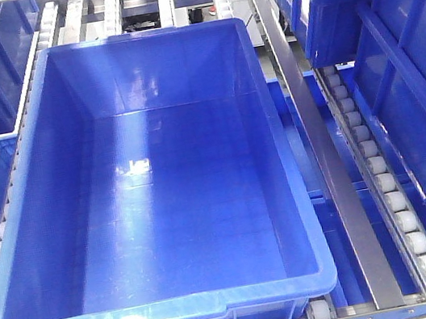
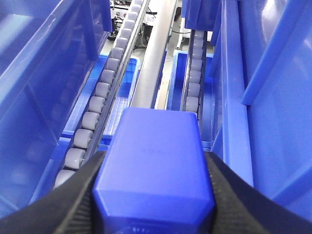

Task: Pour parts from conveyor to right shelf
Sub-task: 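Turn and stop facing the empty blue bin on the shelf, then swing the right gripper with the part over the blue bin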

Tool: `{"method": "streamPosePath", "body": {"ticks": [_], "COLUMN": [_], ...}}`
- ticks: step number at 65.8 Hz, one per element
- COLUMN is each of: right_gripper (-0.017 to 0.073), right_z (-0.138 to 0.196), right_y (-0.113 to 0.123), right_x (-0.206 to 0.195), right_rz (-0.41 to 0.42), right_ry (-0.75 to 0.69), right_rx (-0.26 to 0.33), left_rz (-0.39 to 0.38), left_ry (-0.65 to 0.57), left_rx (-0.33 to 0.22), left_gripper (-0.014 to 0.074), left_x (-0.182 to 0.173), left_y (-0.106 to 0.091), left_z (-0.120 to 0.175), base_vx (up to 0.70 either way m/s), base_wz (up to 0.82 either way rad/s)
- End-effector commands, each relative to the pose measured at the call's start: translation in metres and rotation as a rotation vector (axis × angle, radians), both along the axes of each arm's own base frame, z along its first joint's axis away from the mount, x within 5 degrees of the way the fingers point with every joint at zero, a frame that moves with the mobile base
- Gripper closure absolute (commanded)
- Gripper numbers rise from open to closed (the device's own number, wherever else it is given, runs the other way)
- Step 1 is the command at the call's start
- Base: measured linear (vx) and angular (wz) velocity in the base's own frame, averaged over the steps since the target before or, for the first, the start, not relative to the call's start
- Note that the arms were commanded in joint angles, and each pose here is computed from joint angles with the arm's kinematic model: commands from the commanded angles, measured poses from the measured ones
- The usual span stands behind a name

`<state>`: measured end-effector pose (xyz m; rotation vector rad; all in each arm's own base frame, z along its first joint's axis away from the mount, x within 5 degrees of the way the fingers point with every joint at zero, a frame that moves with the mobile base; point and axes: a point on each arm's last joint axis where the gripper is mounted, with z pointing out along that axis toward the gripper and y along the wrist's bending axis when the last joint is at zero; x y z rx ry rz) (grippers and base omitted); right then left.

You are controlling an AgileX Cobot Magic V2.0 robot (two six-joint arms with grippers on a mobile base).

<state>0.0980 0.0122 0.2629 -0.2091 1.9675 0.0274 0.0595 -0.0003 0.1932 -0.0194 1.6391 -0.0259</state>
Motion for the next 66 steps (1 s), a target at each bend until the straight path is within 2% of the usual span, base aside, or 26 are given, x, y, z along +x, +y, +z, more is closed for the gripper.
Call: {"method": "streamPosePath", "body": {"ticks": [1, 45, 56, 59, 62, 66], "right_gripper": [0.0568, 0.0568, 0.0568, 0.0567, 0.0567, 0.0565], "right_z": [0.016, 0.016, 0.016, 0.016, 0.016, 0.016], "right_y": [0.0, 0.0, 0.003, 0.004, 0.006, 0.011], "right_x": [0.004, 0.004, 0.004, 0.003, 0.002, 0.0], "right_rz": [0.0, -0.001, -0.007, -0.008, -0.004, 0.024], "right_ry": [-0.102, -0.1, -0.098, -0.086, -0.054, 0.0], "right_rx": [-0.004, 0.007, 0.097, 0.138, 0.204, 0.253], "left_rz": [0.003, 0.003, 0.003, 0.003, 0.003, 0.003], "left_ry": [-0.08, -0.08, -0.08, -0.08, -0.08, -0.08], "left_rx": [-0.017, -0.017, -0.017, -0.017, -0.017, -0.017], "left_gripper": [0.06, 0.06, 0.06, 0.06, 0.06, 0.06], "left_x": [0.001, 0.001, 0.001, 0.001, 0.001, 0.001], "left_y": [0.0, 0.0, 0.0, 0.0, 0.0, 0.0], "left_z": [0.013, 0.013, 0.013, 0.013, 0.013, 0.013], "base_vx": [0.0, 0.0, 0.0, 0.0, 0.0, 0.0], "base_wz": [0.0, 0.0, 0.0, 0.0, 0.0, 0.0]}}
